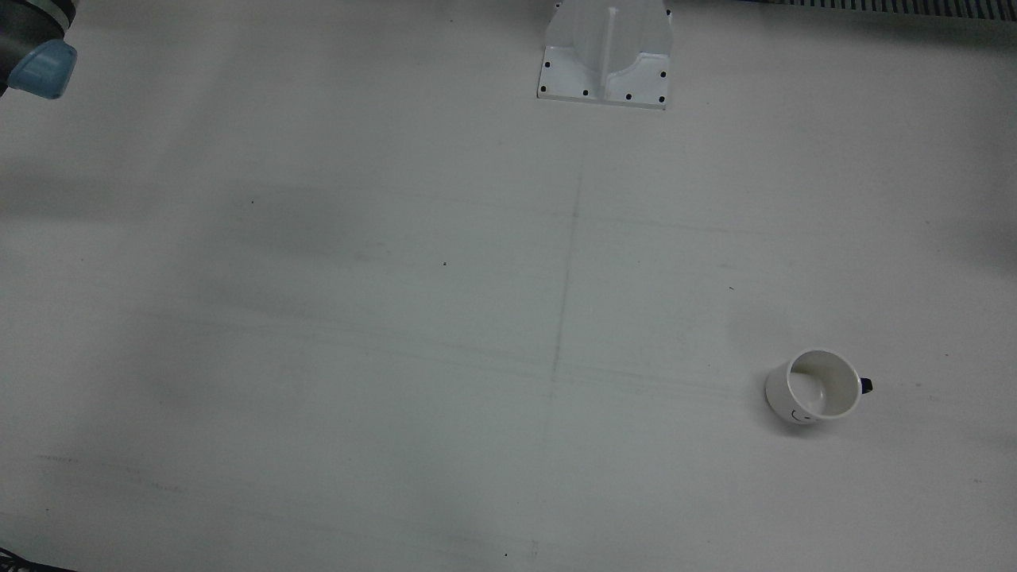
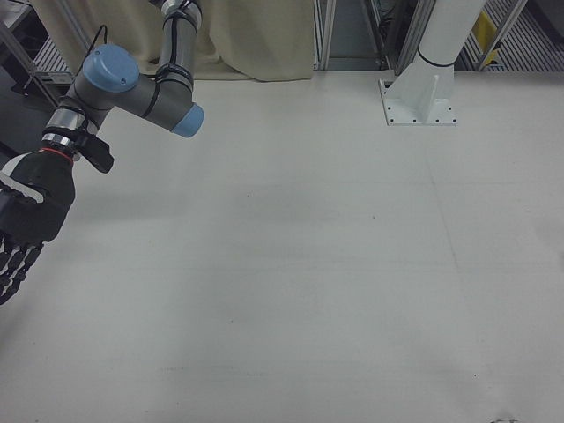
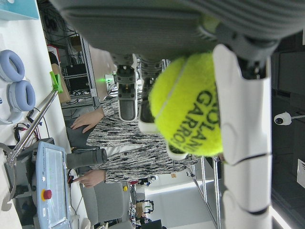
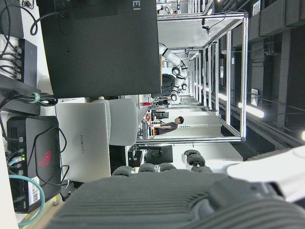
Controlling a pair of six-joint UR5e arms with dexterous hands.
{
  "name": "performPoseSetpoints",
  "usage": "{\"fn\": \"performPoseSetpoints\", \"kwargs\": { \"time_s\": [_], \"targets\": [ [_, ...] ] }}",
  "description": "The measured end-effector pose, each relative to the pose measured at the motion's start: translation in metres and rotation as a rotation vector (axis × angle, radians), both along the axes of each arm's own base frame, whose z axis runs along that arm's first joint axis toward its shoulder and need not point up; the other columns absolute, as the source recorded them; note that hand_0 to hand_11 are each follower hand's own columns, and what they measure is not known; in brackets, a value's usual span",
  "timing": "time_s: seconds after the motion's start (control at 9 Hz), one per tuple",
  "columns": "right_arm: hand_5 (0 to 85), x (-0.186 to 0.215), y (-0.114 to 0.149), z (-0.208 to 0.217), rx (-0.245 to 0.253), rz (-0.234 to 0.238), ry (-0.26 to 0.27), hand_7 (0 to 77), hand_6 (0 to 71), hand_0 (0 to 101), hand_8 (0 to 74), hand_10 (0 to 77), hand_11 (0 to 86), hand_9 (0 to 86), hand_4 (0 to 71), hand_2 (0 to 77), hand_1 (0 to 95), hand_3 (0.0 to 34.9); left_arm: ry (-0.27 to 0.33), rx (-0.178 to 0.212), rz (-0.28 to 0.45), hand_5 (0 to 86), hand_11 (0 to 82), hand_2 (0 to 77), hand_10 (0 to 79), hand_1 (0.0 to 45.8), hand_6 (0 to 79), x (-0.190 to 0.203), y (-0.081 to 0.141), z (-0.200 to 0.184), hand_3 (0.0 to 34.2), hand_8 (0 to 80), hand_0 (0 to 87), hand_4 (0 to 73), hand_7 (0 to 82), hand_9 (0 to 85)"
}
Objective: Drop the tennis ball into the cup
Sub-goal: 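Move the left hand holding the yellow tennis ball above the white mug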
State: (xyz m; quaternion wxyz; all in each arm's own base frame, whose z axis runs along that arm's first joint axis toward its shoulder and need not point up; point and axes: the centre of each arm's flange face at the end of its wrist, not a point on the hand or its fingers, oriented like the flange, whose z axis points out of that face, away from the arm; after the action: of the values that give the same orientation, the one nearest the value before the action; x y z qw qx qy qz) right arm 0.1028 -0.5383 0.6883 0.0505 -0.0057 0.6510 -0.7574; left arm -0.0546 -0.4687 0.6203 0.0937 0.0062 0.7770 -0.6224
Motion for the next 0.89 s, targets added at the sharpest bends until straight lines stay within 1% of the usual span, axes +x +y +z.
{"fn": "performPoseSetpoints", "kwargs": {
  "time_s": [0.11, 0.22, 0.44, 0.56, 0.67, 0.78, 0.89],
  "targets": [
    [0.0, 0.000, 0.000, 0.000, 0.000, 0.000, 0.000, 0.5, 0.0, 0, 0.0, 0.0, 0.5, 0.0, 0.0, 0.5, 0.5, 0.0, 0.000, -0.001, 0.000, 24.5, 29.5, 3.8, 19.6, 18.5, 69.3, 0.000, 0.000, 0.000, 0.0, 47.5, 62.3, 27.3, 36.5, 61.6],
    [0.0, 0.000, 0.000, 0.000, 0.000, 0.000, 0.000, 0.5, 0.0, 0, 0.0, 0.0, 0.5, 0.0, 0.0, 0.5, 0.5, 0.0, 0.000, -0.002, 0.000, 24.5, 30.0, 7.6, 19.6, 16.4, 69.3, 0.000, 0.000, 0.000, 0.0, 47.5, 61.6, 27.3, 36.5, 61.6],
    [0.0, 0.000, 0.000, 0.000, 0.000, 0.000, 0.000, 0.5, 0.0, 0, 0.0, 0.0, 0.5, 0.0, 0.0, 0.5, 0.5, 0.0, 0.000, -0.002, 0.001, 24.5, 29.5, 8.7, 19.6, 16.4, 69.3, 0.000, 0.000, 0.000, 0.0, 47.5, 60.5, 28.4, 37.1, 61.6],
    [0.0, 0.000, 0.000, 0.000, 0.001, 0.000, 0.000, 0.5, 0.0, 0, 0.0, 0.0, 0.5, 0.0, 0.0, 0.5, 0.5, 0.0, 0.000, 0.005, 0.004, 25.1, 29.5, 10.4, 19.6, 16.4, 69.3, 0.002, 0.000, -0.003, 0.0, 47.5, 60.3, 28.4, 37.1, 60.0],
    [0.0, 0.000, 0.000, -0.001, 0.001, 0.000, 0.000, 0.5, 0.0, 0, 0.0, 0.0, 0.5, 0.0, 0.0, 0.5, 0.5, 0.0, -0.001, 0.016, 0.027, 25.1, 29.5, 10.4, 19.6, 16.4, 69.3, 0.013, -0.002, -0.010, 0.0, 47.5, 60.3, 28.4, 37.1, 60.0],
    [0.0, 0.000, 0.000, -0.001, 0.001, 0.000, 0.000, 0.5, 0.0, 0, 0.0, 0.0, 0.5, 0.0, 0.0, 0.5, 0.5, 0.0, -0.001, 0.028, 0.079, 24.5, 29.5, 10.4, 18.5, 16.4, 69.3, 0.038, -0.004, -0.020, 0.0, 46.9, 58.9, 28.4, 37.1, 59.5],
    [0.0, 0.000, 0.000, 0.000, 0.001, 0.000, 0.000, 0.5, 0.0, 0, 0.0, 0.0, 0.5, 0.0, 0.0, 0.5, 0.5, 0.0, -0.003, 0.037, 0.137, 24.5, 28.9, 12.5, 18.5, 16.4, 69.3, 0.068, -0.009, -0.029, 0.0, 46.4, 58.0, 28.4, 37.1, 59.5]
  ]
}}
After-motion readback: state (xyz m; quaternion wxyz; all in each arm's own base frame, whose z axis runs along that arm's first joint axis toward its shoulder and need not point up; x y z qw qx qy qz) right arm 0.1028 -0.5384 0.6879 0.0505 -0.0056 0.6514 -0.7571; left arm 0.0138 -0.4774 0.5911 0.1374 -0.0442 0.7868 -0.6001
